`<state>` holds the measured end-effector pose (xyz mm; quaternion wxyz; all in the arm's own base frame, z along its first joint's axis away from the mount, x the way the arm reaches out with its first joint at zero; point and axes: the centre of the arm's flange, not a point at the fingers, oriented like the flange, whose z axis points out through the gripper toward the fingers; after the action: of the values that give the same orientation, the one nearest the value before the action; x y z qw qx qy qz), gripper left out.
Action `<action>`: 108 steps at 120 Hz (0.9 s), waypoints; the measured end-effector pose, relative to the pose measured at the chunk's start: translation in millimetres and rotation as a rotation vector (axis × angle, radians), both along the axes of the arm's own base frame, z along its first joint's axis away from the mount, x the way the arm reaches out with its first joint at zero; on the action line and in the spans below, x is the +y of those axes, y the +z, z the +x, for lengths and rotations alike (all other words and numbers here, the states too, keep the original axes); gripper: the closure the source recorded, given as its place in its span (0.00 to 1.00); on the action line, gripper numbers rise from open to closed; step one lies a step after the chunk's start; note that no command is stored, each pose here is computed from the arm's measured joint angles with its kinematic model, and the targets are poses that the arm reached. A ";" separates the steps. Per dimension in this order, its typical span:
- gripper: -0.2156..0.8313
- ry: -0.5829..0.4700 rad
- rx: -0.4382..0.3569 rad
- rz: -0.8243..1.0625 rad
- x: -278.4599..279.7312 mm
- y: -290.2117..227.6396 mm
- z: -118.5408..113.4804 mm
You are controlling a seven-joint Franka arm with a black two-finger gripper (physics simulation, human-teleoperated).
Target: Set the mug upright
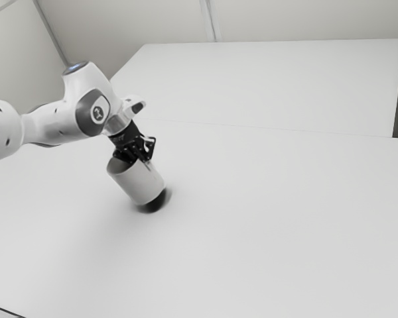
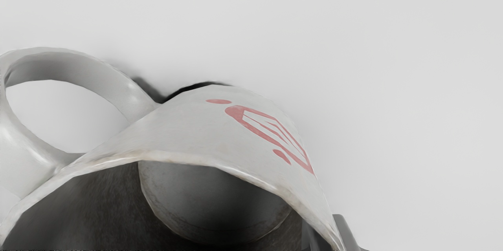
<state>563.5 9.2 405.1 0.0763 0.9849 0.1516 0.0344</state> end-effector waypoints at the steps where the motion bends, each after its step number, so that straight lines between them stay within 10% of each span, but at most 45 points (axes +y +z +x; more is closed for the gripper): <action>1: 0.95 0.004 0.002 0.006 -1.1 -1.1 -0.5; 81: 0.95 0.431 0.034 0.060 -28.8 -33.5 -13.2; 108: 0.51 0.515 0.040 0.054 -20.2 -28.2 -10.2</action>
<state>553.3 -11.1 376.9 0.0356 0.9160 0.3978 0.0371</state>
